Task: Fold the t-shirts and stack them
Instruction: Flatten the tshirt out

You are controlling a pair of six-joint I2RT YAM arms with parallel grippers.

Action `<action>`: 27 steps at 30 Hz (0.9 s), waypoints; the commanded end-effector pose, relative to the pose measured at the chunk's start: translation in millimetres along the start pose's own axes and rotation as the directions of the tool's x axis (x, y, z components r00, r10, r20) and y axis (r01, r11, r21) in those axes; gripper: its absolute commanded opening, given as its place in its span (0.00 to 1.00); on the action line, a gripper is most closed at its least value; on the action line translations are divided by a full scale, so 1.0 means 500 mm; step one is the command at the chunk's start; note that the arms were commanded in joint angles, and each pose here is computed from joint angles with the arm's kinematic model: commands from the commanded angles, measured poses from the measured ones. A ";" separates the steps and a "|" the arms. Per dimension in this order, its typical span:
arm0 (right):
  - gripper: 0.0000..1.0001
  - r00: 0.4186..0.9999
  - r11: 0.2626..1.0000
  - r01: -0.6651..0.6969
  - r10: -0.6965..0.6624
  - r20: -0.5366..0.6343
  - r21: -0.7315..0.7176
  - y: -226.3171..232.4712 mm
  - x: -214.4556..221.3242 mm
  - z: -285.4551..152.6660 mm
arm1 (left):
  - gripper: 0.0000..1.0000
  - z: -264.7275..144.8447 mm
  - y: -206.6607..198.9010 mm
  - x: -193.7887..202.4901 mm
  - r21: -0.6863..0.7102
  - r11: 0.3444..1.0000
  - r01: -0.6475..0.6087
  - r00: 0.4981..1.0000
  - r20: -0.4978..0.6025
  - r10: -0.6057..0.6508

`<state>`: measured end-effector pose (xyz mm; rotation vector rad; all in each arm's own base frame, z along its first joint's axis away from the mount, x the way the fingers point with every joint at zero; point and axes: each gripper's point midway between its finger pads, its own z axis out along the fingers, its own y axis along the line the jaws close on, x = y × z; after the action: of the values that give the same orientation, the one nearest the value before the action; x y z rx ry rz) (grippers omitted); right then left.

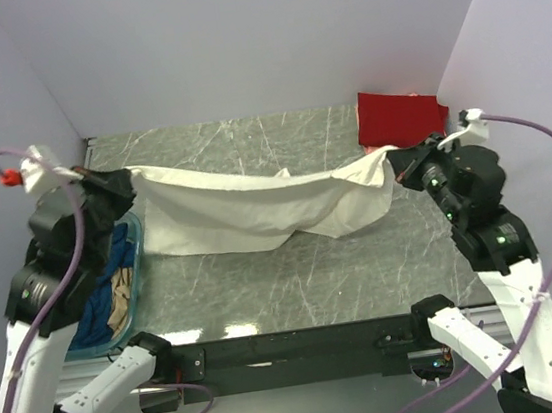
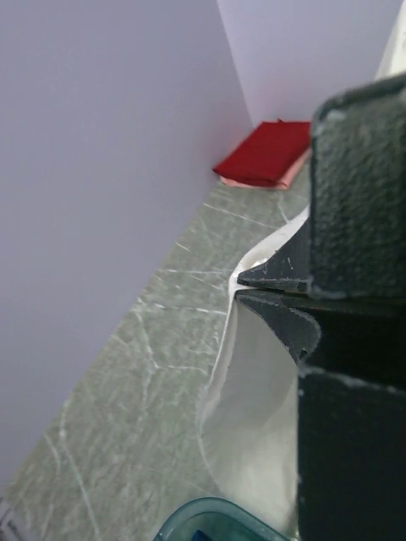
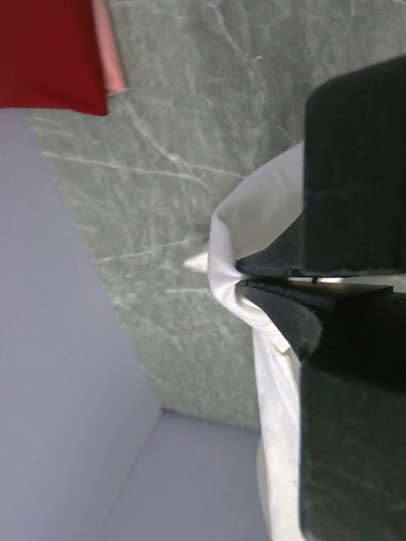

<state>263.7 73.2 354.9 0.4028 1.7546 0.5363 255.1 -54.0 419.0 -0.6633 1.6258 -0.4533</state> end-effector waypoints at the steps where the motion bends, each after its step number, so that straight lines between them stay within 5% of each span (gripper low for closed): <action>1: 0.00 0.990 0.998 -0.007 0.016 0.143 -0.066 0.053 -0.109 -0.075 | 0.00 -0.060 -0.010 -0.106 0.048 0.995 0.086 0.982 0.165 -0.093; 17: 0.00 0.908 0.962 0.032 0.085 0.410 -0.271 0.194 -0.341 -0.324 | 0.00 -0.223 -0.073 -0.289 0.279 0.947 0.160 0.915 0.318 -0.248; 27: 0.00 0.938 0.952 0.048 0.061 0.341 -0.303 0.236 -0.323 -0.119 | 0.01 -0.054 -0.115 -0.226 0.200 0.973 0.112 0.925 0.338 -0.176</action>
<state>194.1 64.2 558.8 0.2816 1.3114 0.6913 207.2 -18.7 543.7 -0.6799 1.2123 -0.6113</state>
